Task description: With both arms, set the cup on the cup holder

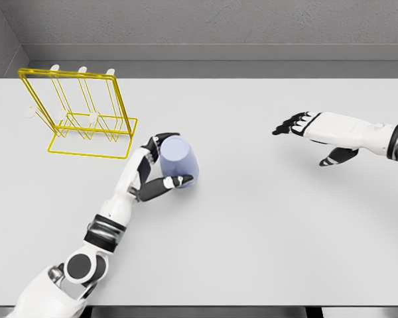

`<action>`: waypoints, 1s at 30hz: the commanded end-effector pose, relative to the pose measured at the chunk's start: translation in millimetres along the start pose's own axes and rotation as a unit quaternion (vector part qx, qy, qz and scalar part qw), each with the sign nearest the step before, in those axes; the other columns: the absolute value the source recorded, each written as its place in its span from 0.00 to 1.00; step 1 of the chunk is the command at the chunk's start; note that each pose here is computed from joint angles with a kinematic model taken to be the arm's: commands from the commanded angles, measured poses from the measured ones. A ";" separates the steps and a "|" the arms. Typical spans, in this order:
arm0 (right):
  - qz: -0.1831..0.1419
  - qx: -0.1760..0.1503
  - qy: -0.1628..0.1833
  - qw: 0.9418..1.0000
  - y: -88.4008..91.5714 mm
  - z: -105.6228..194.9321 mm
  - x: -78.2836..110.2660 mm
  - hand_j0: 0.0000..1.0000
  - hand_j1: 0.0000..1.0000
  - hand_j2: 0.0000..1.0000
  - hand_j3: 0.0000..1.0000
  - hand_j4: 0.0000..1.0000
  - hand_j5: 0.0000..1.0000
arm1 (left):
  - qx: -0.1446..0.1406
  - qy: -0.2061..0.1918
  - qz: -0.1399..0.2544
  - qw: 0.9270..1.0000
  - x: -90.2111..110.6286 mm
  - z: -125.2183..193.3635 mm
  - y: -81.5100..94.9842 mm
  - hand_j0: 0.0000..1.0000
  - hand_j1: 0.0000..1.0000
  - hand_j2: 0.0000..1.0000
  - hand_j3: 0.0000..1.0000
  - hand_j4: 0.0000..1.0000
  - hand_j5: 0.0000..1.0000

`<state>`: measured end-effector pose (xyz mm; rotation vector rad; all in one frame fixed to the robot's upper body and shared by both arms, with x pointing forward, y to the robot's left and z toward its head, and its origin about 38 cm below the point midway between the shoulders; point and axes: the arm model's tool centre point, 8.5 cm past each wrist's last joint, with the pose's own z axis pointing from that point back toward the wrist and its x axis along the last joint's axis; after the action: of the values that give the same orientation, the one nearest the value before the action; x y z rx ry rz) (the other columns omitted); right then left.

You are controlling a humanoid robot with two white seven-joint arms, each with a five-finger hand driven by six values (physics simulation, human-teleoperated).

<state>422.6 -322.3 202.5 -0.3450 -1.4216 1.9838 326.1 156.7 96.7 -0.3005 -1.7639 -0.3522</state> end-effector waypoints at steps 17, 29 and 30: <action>-0.010 -0.007 -0.007 1.000 1.6 -9.3 2.3 1.00 1.00 1.00 1.00 1.00 1.00 | 0.035 -0.081 0.001 0.996 32.7 -6.6 28.2 0.63 0.63 0.63 0.63 0.63 0.63; -0.015 -0.011 -0.007 1.000 1.9 -12.8 0.9 1.00 1.00 1.00 1.00 1.00 1.00 | 0.058 -0.132 -0.002 0.990 49.9 -10.6 46.0 0.63 0.63 0.63 0.63 0.63 0.63; -0.015 -0.011 -0.007 1.000 1.9 -12.8 0.9 1.00 1.00 1.00 1.00 1.00 1.00 | 0.060 -0.135 -0.002 0.989 51.0 -10.4 48.4 0.63 0.63 0.63 0.63 0.63 0.63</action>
<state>428.2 -312.3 196.0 -0.3217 -1.4457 1.9602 341.9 194.3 149.0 -0.2742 -2.0279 -0.2213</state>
